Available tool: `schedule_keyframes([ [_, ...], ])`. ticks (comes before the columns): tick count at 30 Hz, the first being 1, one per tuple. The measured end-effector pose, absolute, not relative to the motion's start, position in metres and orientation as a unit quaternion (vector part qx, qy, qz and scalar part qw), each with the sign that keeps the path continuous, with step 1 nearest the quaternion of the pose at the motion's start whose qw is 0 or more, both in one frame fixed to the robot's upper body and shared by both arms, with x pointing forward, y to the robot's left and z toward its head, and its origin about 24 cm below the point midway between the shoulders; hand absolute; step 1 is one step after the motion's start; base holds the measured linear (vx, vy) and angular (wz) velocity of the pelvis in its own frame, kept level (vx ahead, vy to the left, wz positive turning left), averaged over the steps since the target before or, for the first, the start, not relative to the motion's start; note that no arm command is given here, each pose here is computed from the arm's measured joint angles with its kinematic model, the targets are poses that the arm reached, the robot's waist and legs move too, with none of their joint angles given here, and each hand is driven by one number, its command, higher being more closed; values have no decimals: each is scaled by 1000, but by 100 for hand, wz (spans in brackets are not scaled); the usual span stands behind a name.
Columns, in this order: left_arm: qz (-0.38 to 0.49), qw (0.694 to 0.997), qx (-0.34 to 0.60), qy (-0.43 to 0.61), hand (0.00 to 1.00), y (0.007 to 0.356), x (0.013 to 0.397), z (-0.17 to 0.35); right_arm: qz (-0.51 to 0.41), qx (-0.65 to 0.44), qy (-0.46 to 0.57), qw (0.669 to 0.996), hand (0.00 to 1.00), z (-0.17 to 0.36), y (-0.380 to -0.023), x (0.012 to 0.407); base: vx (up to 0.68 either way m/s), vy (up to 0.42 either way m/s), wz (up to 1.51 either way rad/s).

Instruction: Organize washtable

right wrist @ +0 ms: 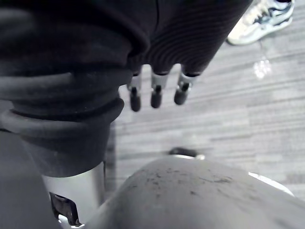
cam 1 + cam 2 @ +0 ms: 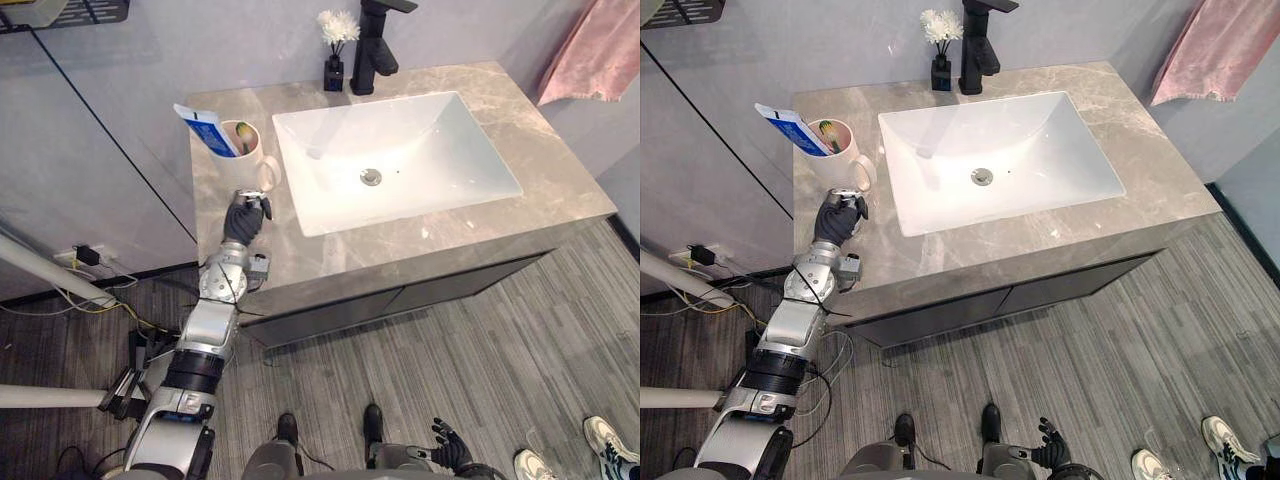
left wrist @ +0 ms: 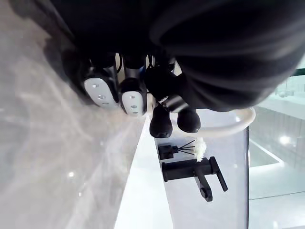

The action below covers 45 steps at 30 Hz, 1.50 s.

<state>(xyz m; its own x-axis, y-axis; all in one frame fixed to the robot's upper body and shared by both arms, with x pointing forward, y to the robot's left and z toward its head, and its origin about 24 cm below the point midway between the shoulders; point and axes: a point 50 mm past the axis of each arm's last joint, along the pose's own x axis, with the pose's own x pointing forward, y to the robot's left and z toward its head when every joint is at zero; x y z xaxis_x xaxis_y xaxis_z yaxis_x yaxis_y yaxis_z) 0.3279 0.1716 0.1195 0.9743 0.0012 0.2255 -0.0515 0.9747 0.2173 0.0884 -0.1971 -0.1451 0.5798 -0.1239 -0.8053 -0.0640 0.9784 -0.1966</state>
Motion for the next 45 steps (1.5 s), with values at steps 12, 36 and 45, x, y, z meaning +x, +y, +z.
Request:
schedule_keyframes([
  [12, 23, 988, 114, -102, 100, 180, 321, 112, -16, -102, 462, 881, 0, -146, -197, 87, 0, 0, 0],
  [36, 90, 984, 116, -101, 100, 200, 334, 121, -14, -103, 460, 882, 0, -146, -196, 88, -16, -1, 0],
  [45, 83, 981, 140, -105, 100, 200, 336, 125, -13, -101, 457, 883, 0, -145, -194, 89, 0, 0, 0],
])
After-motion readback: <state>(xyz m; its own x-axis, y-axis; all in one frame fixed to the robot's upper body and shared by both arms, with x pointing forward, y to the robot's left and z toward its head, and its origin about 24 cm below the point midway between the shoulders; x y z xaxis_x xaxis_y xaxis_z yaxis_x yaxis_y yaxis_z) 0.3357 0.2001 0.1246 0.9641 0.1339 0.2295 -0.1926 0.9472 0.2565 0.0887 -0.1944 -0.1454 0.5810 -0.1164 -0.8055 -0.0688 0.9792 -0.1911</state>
